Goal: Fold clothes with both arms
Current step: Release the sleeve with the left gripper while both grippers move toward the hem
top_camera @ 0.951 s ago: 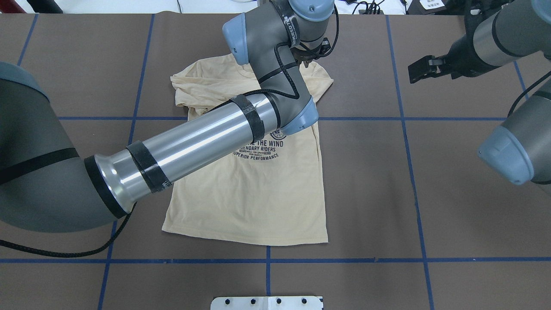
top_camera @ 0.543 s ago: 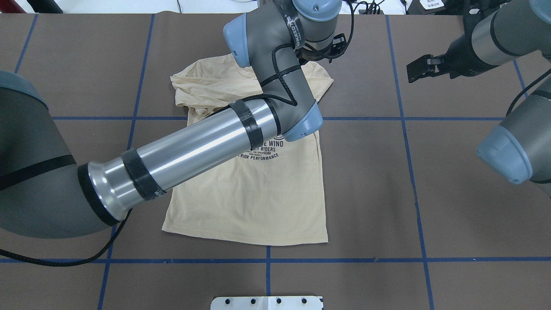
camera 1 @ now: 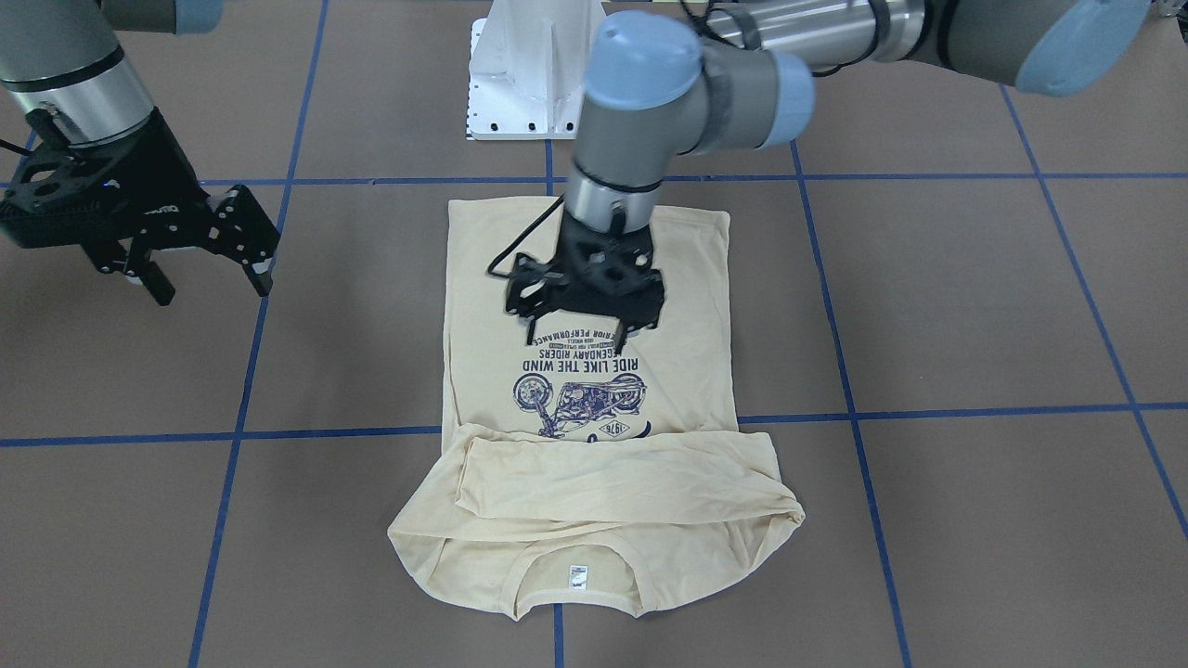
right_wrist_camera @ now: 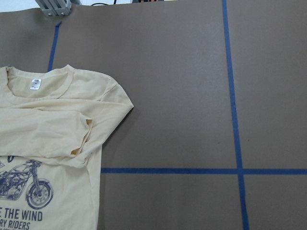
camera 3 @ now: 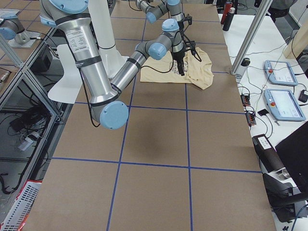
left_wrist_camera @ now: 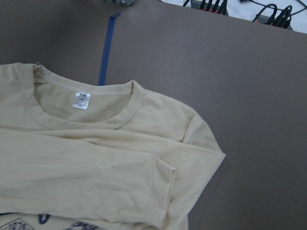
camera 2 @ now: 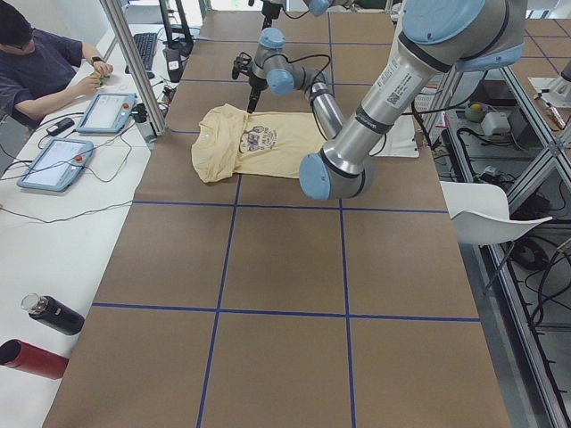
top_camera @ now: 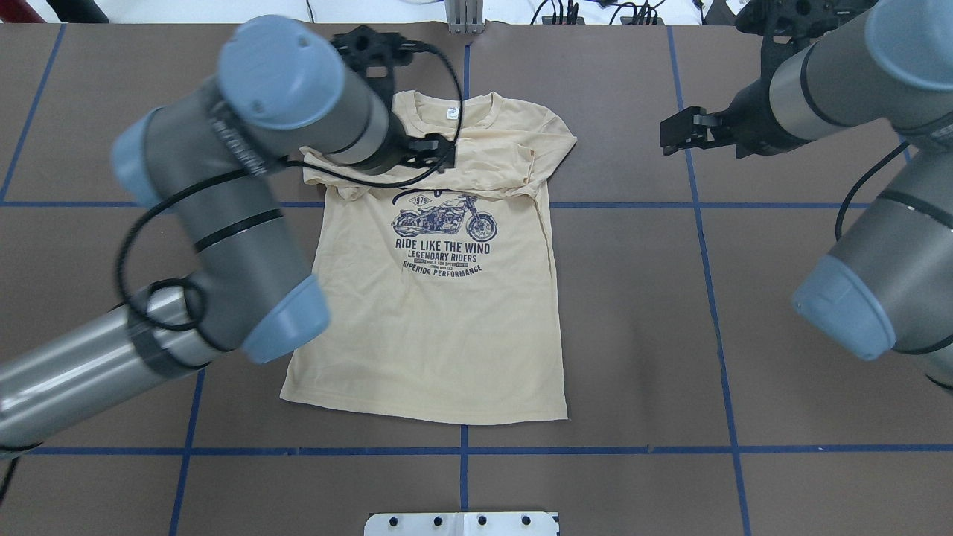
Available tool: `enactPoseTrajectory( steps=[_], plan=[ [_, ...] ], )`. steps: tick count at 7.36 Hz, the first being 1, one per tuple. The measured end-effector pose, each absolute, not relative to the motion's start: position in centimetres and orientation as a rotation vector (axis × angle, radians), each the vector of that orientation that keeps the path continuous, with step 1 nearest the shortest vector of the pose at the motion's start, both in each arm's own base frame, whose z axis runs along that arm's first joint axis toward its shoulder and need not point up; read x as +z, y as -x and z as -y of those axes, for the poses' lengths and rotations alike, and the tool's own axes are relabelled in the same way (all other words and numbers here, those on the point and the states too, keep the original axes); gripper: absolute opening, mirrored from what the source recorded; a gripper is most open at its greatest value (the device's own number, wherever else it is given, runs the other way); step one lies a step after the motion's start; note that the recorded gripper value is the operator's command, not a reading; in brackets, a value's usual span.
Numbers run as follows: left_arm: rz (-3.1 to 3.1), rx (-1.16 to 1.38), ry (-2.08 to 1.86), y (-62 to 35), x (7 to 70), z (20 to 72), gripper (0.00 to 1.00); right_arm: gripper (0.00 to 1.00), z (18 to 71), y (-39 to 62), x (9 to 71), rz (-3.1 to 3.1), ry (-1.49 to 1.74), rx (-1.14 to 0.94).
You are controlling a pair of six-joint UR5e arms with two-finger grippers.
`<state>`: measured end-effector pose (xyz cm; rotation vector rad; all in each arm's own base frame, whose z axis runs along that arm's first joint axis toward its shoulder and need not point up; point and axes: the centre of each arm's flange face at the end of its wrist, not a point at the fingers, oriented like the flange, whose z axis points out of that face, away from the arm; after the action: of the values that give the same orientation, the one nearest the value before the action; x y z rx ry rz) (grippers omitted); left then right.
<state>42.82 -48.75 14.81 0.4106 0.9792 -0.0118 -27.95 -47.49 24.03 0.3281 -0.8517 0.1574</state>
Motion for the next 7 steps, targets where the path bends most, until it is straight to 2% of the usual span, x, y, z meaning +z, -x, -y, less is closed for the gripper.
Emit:
enactPoseTrajectory(
  steps=[3,5,7],
  plan=[
    [-0.994,0.093,-0.492,-34.1,18.5,41.9,1.00,1.00,40.5,35.0,22.1,0.889,-0.310,0.171],
    [-0.976,0.085,-0.436,-34.4,21.9,40.1,1.00,1.00,36.7,38.5,21.9,0.924,-0.291,0.128],
    [-0.940,0.086,-0.380,-37.3,26.9,36.6,1.00,1.00,33.2,41.7,24.3,0.843,-0.305,0.100]
  ],
)
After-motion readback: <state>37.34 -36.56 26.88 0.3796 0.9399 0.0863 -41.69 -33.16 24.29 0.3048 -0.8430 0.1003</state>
